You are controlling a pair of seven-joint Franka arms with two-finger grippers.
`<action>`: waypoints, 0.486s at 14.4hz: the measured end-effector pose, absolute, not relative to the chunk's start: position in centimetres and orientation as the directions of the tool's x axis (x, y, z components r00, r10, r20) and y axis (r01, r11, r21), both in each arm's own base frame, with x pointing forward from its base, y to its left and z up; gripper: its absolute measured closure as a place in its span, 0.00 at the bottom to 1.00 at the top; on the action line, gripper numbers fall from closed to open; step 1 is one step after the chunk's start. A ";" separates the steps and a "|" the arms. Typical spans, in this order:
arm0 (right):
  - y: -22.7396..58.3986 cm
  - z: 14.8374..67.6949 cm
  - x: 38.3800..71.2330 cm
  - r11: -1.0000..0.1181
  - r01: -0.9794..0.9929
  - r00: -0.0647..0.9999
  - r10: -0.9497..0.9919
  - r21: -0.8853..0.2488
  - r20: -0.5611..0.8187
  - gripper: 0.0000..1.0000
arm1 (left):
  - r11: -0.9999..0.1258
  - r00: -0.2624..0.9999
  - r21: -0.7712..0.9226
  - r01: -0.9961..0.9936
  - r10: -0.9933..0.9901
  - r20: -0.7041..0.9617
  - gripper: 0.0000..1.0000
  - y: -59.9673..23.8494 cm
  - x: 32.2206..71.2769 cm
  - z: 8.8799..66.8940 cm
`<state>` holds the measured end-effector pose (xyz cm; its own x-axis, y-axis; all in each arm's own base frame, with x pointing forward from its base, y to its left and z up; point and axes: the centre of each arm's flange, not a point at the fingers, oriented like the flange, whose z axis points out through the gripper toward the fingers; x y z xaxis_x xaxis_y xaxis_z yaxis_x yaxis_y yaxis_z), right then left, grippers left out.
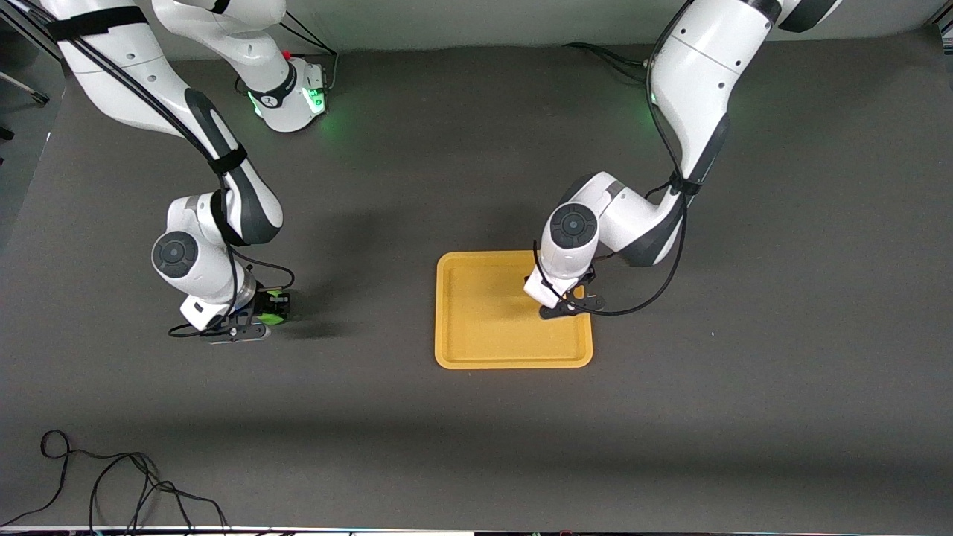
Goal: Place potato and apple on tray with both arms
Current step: 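Carry the potato onto the tray with the left gripper while the right holds the apple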
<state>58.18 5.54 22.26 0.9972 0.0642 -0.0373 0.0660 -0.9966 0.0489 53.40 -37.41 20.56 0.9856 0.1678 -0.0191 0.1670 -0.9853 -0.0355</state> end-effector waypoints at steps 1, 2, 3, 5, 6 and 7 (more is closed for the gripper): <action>5.7 23.5 58.7 -0.996 0.067 0.996 0.063 0.054 -0.069 0.73 | -0.985 0.986 -0.037 0.168 0.169 -0.018 0.36 -37.3 53.5 20.5; 5.9 24.8 59.2 -0.996 0.068 0.994 0.063 0.057 -0.091 0.73 | -0.985 0.985 -0.037 0.168 0.169 -0.017 0.35 -37.3 53.6 20.4; 6.2 25.7 59.6 -0.996 0.072 0.993 0.066 0.057 -0.103 0.73 | -0.985 0.986 -0.037 0.168 0.168 -0.016 0.35 -37.3 53.6 20.5; 6.6 26.1 59.7 -0.995 0.077 0.992 0.071 0.057 -0.109 0.66 | -0.985 0.986 -0.038 0.167 0.168 -0.015 0.29 -37.3 53.7 20.5; 6.6 25.9 59.6 -0.995 0.077 0.991 0.071 0.057 -0.112 0.66 | -0.985 0.986 -0.039 0.168 0.169 -0.015 0.19 -37.2 53.7 20.5; 6.6 25.7 59.6 -0.995 0.077 0.991 0.070 0.057 -0.116 0.62 | -0.985 0.985 -0.040 0.170 0.171 -0.014 0.07 -37.1 53.8 20.5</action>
